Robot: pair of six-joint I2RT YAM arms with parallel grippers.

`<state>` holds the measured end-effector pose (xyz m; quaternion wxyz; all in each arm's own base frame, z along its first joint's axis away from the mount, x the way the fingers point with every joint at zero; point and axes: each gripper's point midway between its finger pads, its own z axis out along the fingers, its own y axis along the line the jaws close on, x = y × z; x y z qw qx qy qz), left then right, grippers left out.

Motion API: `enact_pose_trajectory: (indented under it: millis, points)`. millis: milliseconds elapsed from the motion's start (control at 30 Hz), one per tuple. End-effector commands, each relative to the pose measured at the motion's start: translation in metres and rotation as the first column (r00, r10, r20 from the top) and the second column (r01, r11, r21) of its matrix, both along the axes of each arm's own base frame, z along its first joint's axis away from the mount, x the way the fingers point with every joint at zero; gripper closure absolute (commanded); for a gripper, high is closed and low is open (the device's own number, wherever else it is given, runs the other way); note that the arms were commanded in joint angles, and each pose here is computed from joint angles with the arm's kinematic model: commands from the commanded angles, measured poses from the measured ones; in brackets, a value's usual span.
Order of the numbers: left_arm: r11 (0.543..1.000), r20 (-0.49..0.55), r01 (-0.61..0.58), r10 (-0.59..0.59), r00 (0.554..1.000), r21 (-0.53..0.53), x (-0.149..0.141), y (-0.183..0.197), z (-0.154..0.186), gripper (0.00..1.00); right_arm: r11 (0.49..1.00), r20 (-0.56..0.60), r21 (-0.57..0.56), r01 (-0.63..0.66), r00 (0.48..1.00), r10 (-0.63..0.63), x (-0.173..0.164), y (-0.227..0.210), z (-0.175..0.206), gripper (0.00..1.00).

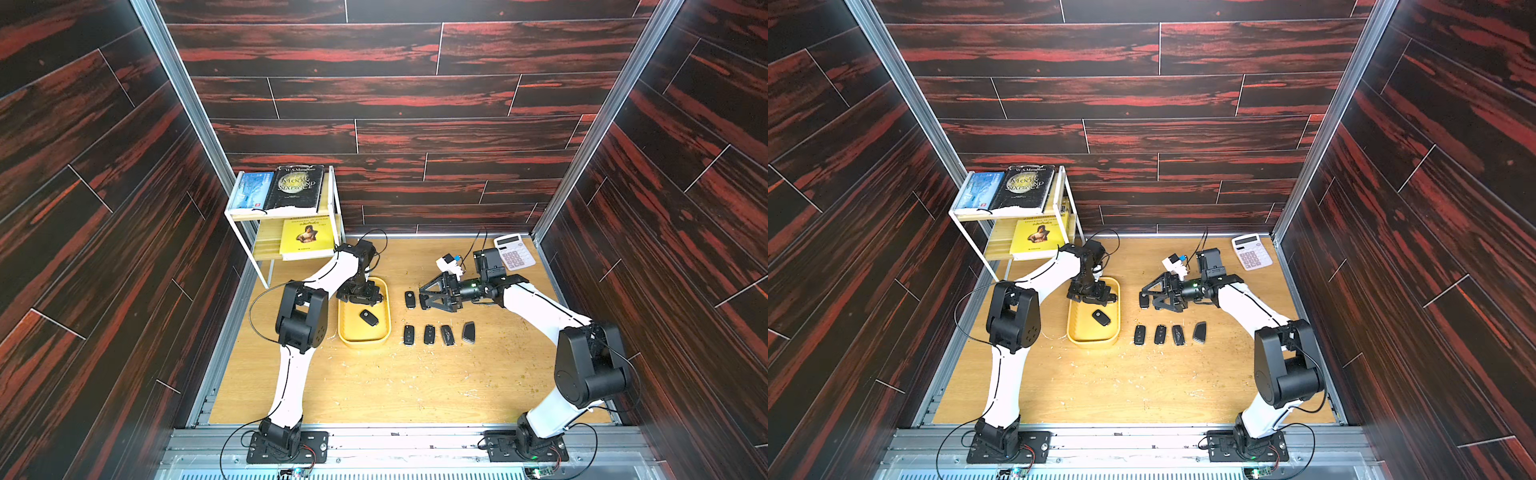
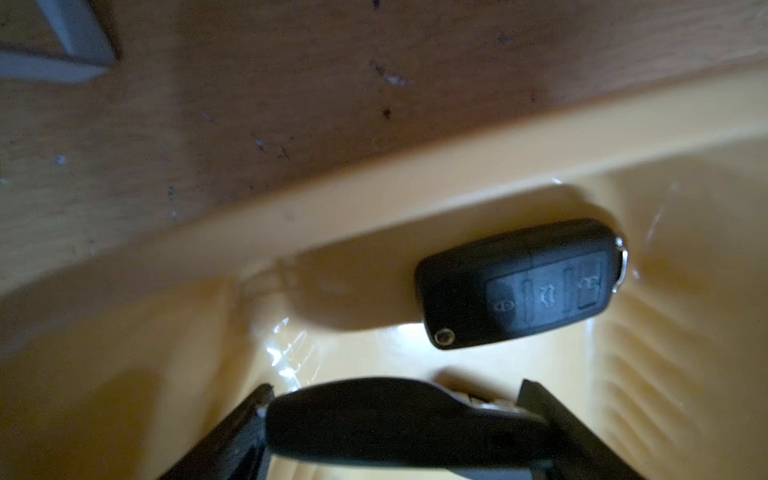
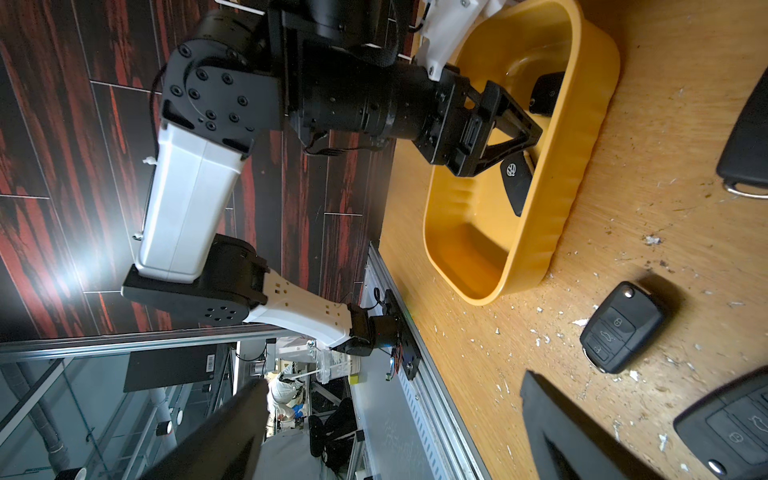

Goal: Place the car key into the storage box
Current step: Place the car key in the storage box.

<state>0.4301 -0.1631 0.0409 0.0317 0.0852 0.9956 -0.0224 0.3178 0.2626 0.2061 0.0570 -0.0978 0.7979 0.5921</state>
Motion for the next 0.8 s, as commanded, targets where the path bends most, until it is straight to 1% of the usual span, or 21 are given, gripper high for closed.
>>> enact_pose_trajectory:
  millis: [0, 33, 67, 100, 133, 200, 233, 267, 300, 467, 600, 700, 767]
  points:
    - [1.000, 0.004, -0.019, 0.019, 1.000, 0.019, 0.002, 0.005, 0.008, 0.45, 1.000, 0.021, 0.005, -0.004, 1.000, 0.004, -0.005, -0.002, 0.005, 0.01]
    - [1.000, 0.004, -0.019, 0.019, 1.000, 0.018, 0.002, 0.005, 0.008, 0.43, 1.000, 0.020, 0.004, -0.004, 1.000, 0.004, -0.005, -0.002, 0.004, 0.01]
    - [1.000, 0.006, -0.019, 0.019, 1.000, 0.015, 0.002, 0.005, 0.008, 0.37, 1.000, 0.020, 0.004, -0.005, 1.000, 0.005, -0.005, -0.002, 0.004, 0.01]
    - [1.000, 0.009, -0.020, 0.020, 1.000, 0.014, 0.002, 0.005, 0.009, 0.35, 1.000, 0.015, 0.003, -0.004, 1.000, 0.004, -0.005, -0.002, 0.003, 0.01]
    - [1.000, 0.009, -0.019, 0.019, 1.000, 0.014, 0.002, 0.004, 0.009, 0.29, 1.000, 0.015, 0.003, -0.004, 1.000, 0.004, -0.005, -0.002, 0.003, 0.01]
    - [1.000, 0.013, -0.020, 0.019, 1.000, 0.016, 0.003, 0.005, 0.010, 0.27, 1.000, 0.014, 0.003, -0.004, 1.000, 0.004, -0.005, -0.002, 0.003, 0.01]
    - [1.000, 0.012, -0.019, 0.019, 1.000, 0.016, 0.003, 0.005, 0.010, 0.19, 1.000, 0.014, 0.004, -0.006, 1.000, 0.006, -0.005, -0.002, 0.002, 0.01]
    - [1.000, 0.013, -0.020, 0.019, 1.000, 0.016, 0.003, 0.005, 0.010, 0.02, 1.000, 0.013, 0.003, -0.005, 1.000, 0.004, -0.004, -0.002, 0.002, 0.02]
    - [1.000, 0.011, -0.020, 0.020, 1.000, 0.015, 0.003, 0.005, 0.009, 0.00, 1.000, 0.015, 0.004, -0.005, 1.000, 0.005, -0.005, -0.002, 0.003, 0.02]
    - [1.000, 0.002, -0.026, 0.026, 1.000, 0.010, 0.002, 0.004, 0.008, 0.00, 1.000, 0.014, 0.005, -0.007, 1.000, 0.007, -0.004, -0.002, 0.003, 0.01]
    - [1.000, 0.017, -0.016, 0.017, 1.000, -0.009, 0.001, 0.001, 0.014, 0.00, 1.000, 0.012, 0.003, -0.005, 1.000, 0.005, -0.003, -0.002, 0.001, 0.02]
    - [0.998, 0.074, -0.005, 0.010, 0.997, -0.067, 0.002, -0.008, 0.033, 0.00, 1.000, 0.014, 0.003, -0.006, 1.000, 0.006, -0.002, -0.001, 0.001, 0.01]
    - [0.994, 0.152, -0.009, 0.025, 0.988, -0.108, 0.007, -0.015, 0.056, 0.00, 1.000, 0.017, 0.002, -0.005, 1.000, 0.005, -0.001, -0.001, 0.002, 0.02]
